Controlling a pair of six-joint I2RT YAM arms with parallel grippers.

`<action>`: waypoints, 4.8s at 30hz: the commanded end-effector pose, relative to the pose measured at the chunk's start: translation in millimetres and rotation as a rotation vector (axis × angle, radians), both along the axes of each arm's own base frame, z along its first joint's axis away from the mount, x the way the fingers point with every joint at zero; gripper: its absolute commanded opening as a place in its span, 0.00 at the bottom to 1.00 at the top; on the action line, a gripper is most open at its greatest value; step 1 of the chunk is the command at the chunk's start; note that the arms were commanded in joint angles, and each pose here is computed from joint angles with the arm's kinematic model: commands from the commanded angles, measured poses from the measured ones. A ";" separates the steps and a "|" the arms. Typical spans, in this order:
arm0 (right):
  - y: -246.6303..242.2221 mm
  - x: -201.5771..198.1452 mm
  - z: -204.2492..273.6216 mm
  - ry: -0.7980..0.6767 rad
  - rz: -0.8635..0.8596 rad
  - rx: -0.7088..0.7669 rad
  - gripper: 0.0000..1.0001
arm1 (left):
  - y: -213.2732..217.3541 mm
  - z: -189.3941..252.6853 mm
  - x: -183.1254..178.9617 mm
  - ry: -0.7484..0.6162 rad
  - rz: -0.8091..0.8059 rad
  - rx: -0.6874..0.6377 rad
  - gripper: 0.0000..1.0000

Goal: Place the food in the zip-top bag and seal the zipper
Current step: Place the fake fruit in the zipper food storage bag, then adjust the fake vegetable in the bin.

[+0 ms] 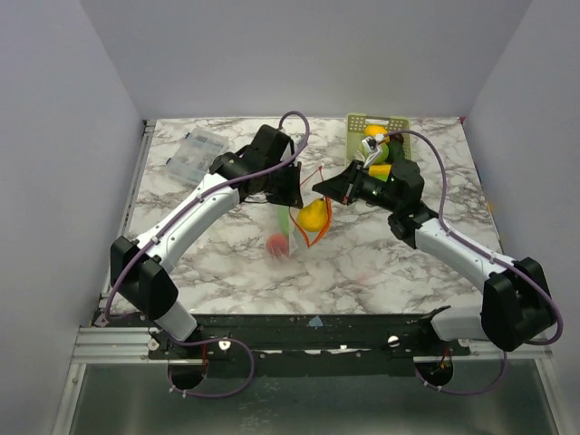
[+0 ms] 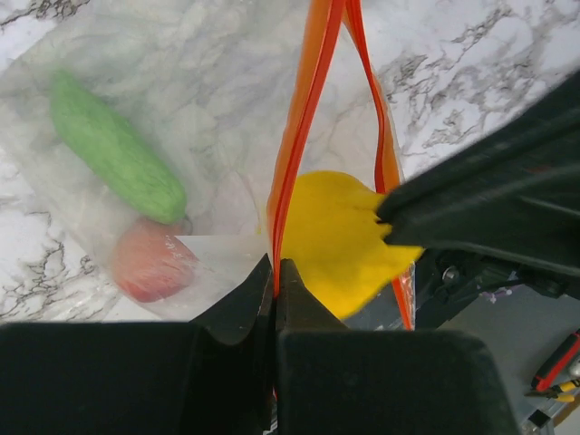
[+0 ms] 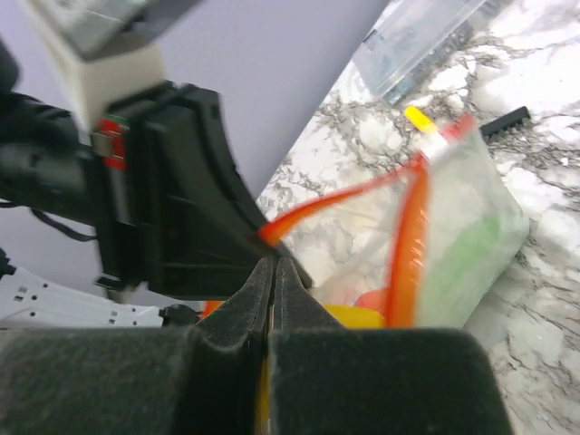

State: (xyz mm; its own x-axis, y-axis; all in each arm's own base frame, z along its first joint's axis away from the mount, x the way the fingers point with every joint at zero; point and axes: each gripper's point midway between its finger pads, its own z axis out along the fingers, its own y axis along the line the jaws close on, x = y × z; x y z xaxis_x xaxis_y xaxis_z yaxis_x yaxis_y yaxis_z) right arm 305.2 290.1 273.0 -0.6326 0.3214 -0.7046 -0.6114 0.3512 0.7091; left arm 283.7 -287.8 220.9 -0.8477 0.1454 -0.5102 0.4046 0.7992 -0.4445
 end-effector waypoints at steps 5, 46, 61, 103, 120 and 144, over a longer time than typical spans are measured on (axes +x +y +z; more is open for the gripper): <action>-0.4 8.1 -9.9 -0.050 -0.065 -0.008 0.00 | -11.5 34.1 -1.8 -0.052 -0.023 -0.103 0.00; -109.8 89.3 22.3 -0.070 -0.708 -0.425 0.60 | 2.8 -19.9 21.4 -0.056 -0.025 0.099 0.00; -214.4 167.9 -70.1 0.408 -1.171 -0.412 0.72 | -4.1 -22.3 13.1 0.004 -0.062 0.045 0.00; -152.7 191.1 -201.3 0.450 -0.547 -0.815 0.15 | -3.5 -16.1 9.2 -0.002 -0.071 0.027 0.00; -175.2 192.6 -74.7 0.267 -0.760 -0.712 0.00 | -2.7 -14.7 9.4 -0.009 -0.069 0.027 0.00; -190.6 205.5 -70.7 0.216 -0.818 -0.790 0.18 | -6.8 -19.6 8.0 0.016 -0.081 0.016 0.00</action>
